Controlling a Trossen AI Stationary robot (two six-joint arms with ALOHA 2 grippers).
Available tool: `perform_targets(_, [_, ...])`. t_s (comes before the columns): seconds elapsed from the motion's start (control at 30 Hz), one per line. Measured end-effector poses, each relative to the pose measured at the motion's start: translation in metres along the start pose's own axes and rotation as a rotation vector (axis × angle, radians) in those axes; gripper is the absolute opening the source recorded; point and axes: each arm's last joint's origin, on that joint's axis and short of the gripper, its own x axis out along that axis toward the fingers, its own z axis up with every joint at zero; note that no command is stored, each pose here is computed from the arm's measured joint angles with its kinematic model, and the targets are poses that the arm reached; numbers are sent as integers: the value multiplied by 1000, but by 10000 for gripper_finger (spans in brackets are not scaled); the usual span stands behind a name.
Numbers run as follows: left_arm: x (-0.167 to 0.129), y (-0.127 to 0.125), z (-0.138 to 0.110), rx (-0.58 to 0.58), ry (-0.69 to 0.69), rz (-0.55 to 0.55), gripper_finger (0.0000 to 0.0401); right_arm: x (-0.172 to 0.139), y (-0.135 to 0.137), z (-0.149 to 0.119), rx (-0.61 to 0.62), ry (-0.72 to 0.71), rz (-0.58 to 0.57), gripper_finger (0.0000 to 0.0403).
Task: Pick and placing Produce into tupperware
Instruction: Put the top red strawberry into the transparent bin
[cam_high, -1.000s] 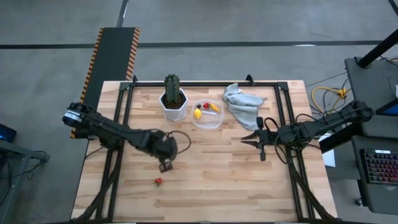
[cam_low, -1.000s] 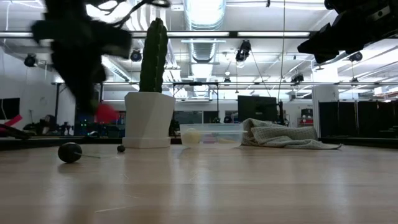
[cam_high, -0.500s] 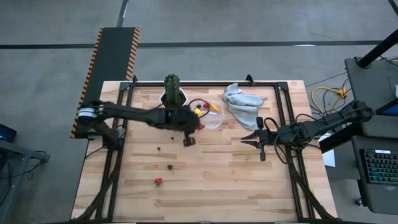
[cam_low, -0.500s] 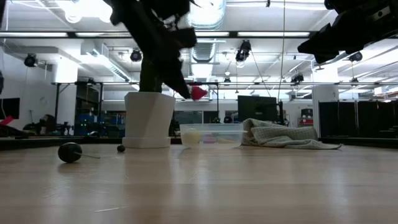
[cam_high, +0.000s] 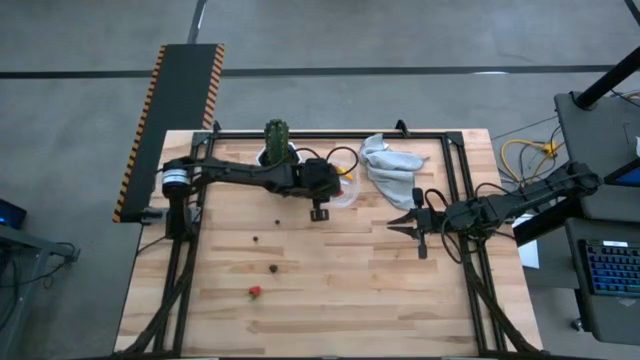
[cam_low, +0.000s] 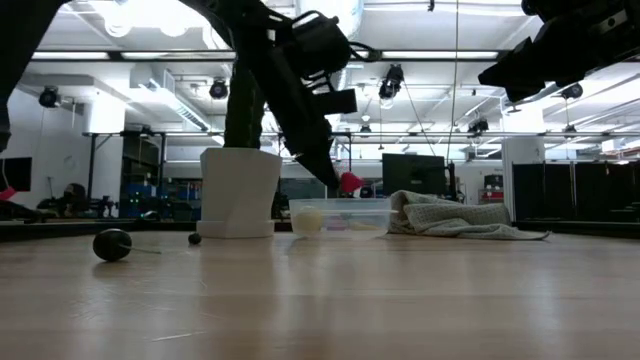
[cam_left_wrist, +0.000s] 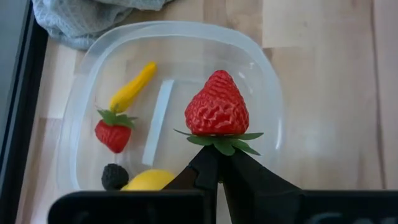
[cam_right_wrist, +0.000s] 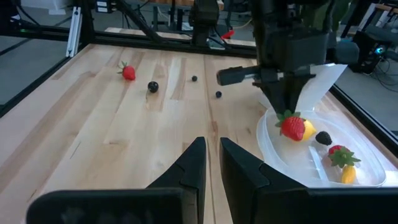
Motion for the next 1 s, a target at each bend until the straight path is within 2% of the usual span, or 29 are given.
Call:
perform_targets(0.4, [7, 23, -6, -34, 17, 36, 0, 0, 0, 0, 1, -2, -3, 38])
perform_targets(0.6, [9, 23, -7, -28, 12, -6, 0, 0, 0, 0, 1, -1, -3, 38])
perform_targets(1.0, [22, 19, -13, -13, 42, -16, 0, 0, 0, 0, -1, 3, -2, 38])
